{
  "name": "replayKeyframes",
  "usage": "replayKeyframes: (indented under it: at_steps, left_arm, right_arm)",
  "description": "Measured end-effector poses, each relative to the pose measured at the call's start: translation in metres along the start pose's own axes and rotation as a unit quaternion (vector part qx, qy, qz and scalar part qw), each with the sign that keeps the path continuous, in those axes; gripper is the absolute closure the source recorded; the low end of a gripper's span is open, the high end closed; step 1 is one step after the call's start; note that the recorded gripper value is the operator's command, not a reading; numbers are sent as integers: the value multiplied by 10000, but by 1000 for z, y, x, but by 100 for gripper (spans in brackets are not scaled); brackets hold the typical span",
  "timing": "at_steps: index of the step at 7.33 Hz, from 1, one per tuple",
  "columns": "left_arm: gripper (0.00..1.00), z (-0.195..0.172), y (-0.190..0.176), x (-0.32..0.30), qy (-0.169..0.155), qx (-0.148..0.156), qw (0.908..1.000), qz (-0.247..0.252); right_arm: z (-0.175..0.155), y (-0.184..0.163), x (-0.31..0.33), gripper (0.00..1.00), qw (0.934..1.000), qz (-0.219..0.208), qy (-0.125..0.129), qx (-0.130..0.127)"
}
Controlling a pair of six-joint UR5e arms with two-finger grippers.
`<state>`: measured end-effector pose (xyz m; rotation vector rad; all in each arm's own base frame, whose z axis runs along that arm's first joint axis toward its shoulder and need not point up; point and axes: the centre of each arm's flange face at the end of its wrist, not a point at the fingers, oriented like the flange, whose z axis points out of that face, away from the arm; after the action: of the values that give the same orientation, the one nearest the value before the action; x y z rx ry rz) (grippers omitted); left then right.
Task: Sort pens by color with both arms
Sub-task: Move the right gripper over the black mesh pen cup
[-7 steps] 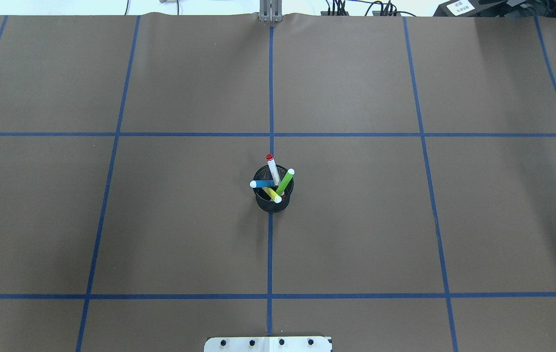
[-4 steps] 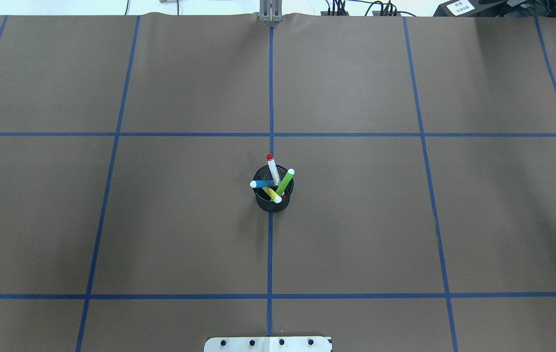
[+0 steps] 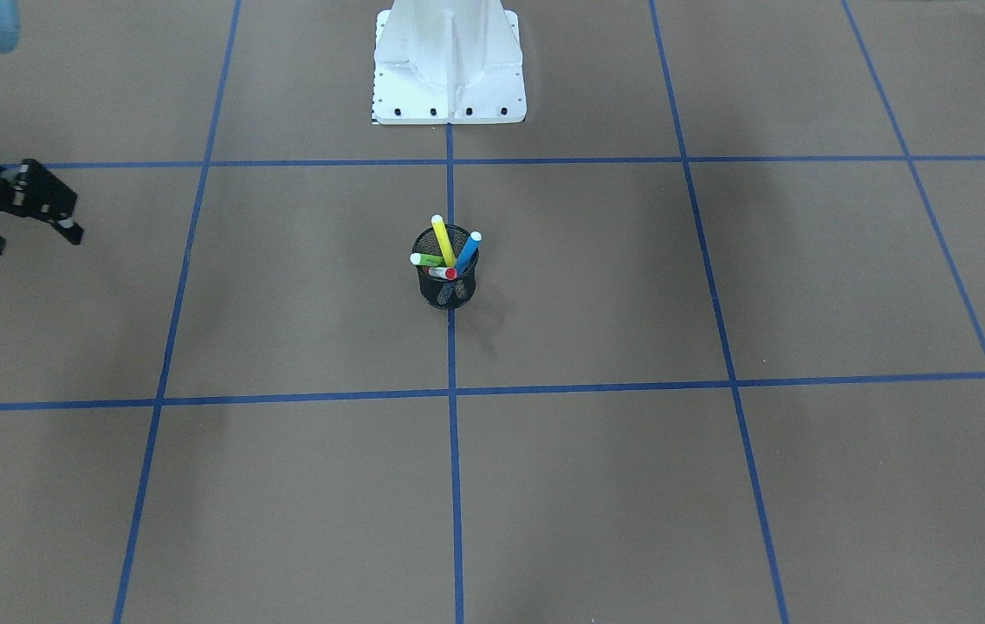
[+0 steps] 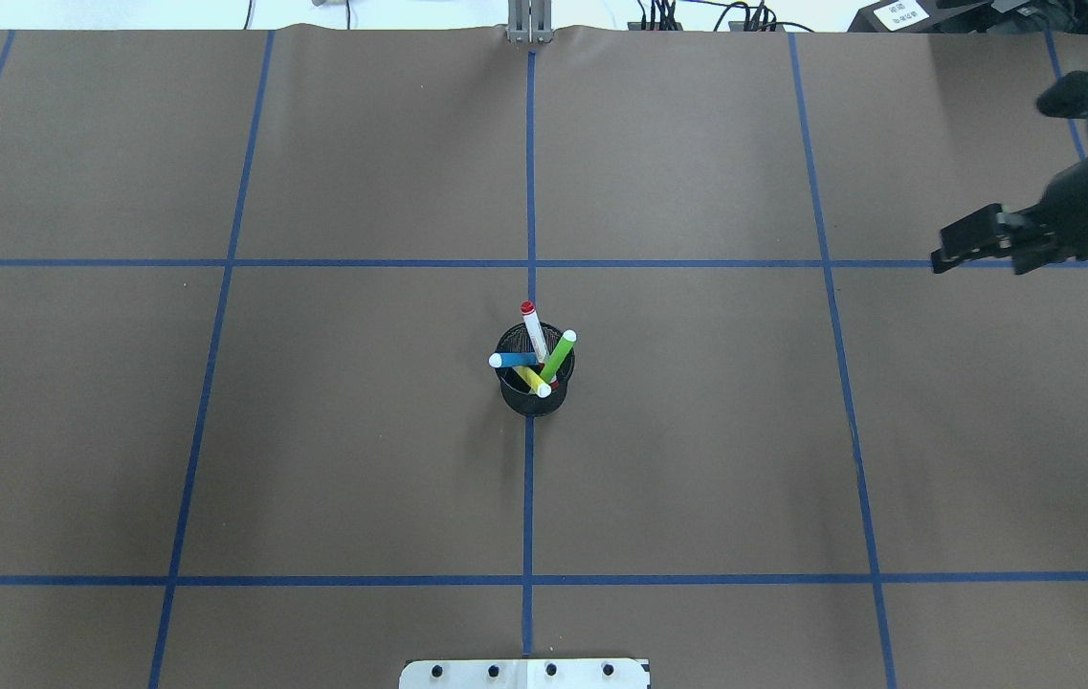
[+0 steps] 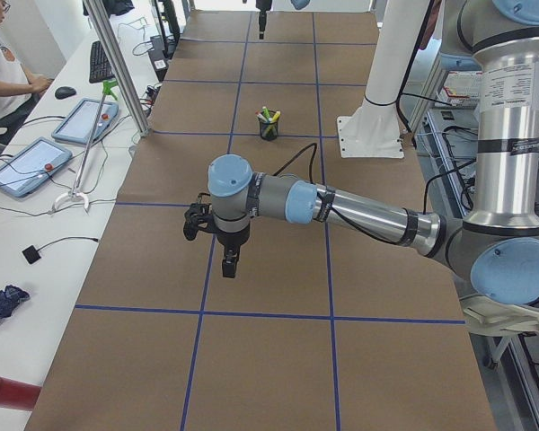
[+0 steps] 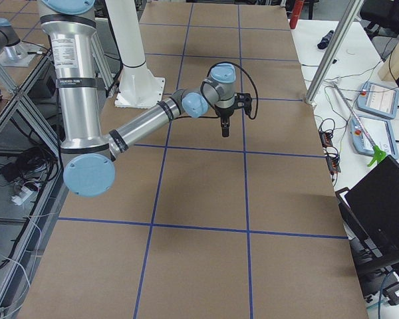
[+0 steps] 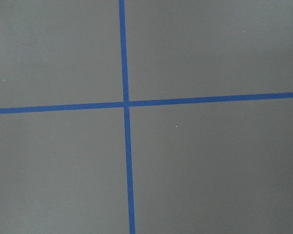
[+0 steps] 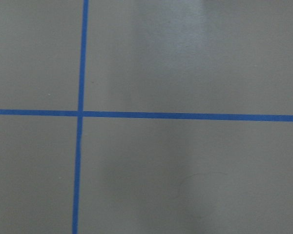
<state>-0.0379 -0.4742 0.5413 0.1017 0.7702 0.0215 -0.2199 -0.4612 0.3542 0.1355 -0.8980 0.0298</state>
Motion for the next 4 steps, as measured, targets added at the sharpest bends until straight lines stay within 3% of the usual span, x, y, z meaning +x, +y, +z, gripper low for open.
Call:
replayKeyframes:
  at_steps: [2, 4]
  left_arm:
    - [0, -2, -2, 2, 2, 21, 10000, 16]
    - [0, -2, -3, 2, 2, 24, 10000, 17]
  right_arm:
    - [24, 23, -117, 16, 9999, 122, 16, 20]
    - [31, 62, -259, 23, 9984, -99, 525, 207]
